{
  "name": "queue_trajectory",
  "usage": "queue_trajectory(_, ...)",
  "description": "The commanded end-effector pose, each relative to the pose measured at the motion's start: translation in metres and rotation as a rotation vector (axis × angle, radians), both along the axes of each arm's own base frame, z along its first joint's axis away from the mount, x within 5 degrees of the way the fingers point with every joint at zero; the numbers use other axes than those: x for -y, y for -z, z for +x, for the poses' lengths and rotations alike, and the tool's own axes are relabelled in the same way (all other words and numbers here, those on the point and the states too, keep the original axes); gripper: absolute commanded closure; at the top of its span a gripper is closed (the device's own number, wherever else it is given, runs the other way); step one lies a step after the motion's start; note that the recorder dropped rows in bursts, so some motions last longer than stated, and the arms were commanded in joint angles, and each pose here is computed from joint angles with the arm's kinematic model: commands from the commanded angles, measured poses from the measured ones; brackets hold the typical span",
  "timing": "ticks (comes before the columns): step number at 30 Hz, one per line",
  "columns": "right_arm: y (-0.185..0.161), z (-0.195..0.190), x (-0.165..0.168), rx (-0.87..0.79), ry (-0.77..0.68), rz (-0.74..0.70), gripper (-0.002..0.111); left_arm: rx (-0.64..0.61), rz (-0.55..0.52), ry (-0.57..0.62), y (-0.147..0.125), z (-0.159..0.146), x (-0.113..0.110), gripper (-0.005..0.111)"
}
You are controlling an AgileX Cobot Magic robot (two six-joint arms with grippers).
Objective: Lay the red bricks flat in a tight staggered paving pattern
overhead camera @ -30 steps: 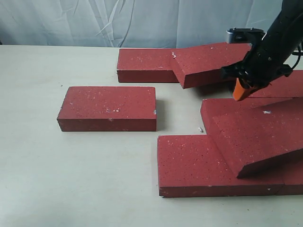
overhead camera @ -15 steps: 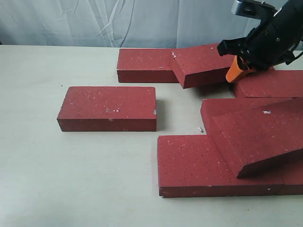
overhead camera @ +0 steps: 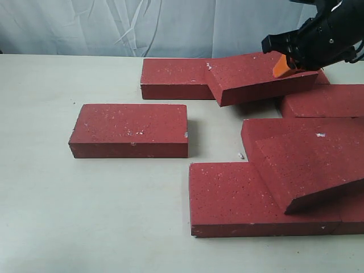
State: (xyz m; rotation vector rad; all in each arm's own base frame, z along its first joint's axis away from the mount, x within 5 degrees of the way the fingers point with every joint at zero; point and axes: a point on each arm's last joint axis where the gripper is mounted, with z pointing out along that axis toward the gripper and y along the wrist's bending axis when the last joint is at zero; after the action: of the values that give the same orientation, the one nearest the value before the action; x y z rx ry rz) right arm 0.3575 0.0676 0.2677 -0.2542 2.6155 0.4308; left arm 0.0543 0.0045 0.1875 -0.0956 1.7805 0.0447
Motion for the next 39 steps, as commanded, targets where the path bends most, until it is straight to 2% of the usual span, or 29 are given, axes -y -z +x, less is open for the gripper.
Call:
queue_trajectory(1, -0.002, -0.001, 0.003, 0.018, -0.011, -0.037, 0.109, 0.008, -0.007, -0.001, 0.001, 0.000, 0.000, 0.107)
queue_trajectory(5, -0.002, 0.005, 0.005, 0.067, 0.011, -0.045, 0.109, 0.008, -0.007, -0.001, 0.001, 0.000, 0.000, 0.107)
queue_trajectory(12, 0.012, 0.021, 0.005, 0.053, 0.056, -0.036, 0.109, 0.008, -0.001, -0.001, 0.001, 0.000, 0.000, 0.107)
queue_trajectory(19, 0.022, 0.035, 0.011, 0.114, 0.153, -0.070, 0.109, -0.006, 0.161, -0.015, 0.000, 0.000, -0.004, 0.107)
queue_trajectory(24, 0.029, 0.041, 0.017, 0.138, 0.210, -0.120, 0.109, -0.010, 0.203, -0.018, 0.000, 0.000, -0.005, 0.107)
queue_trajectory(28, 0.029, 0.044, 0.022, 0.158, 0.270, -0.153, 0.109, -0.012, 0.296, -0.025, -0.001, -0.001, -0.008, 0.107)
queue_trajectory(32, 0.029, 0.045, 0.026, 0.171, 0.263, -0.198, 0.109, 0.071, 0.292, -0.013, -0.008, 0.001, -0.005, 0.107)
queue_trajectory(39, 0.030, 0.045, 0.046, 0.144, 0.333, -0.188, 0.109, 0.254, 0.293, 0.011, -0.024, 0.002, -0.001, 0.107)
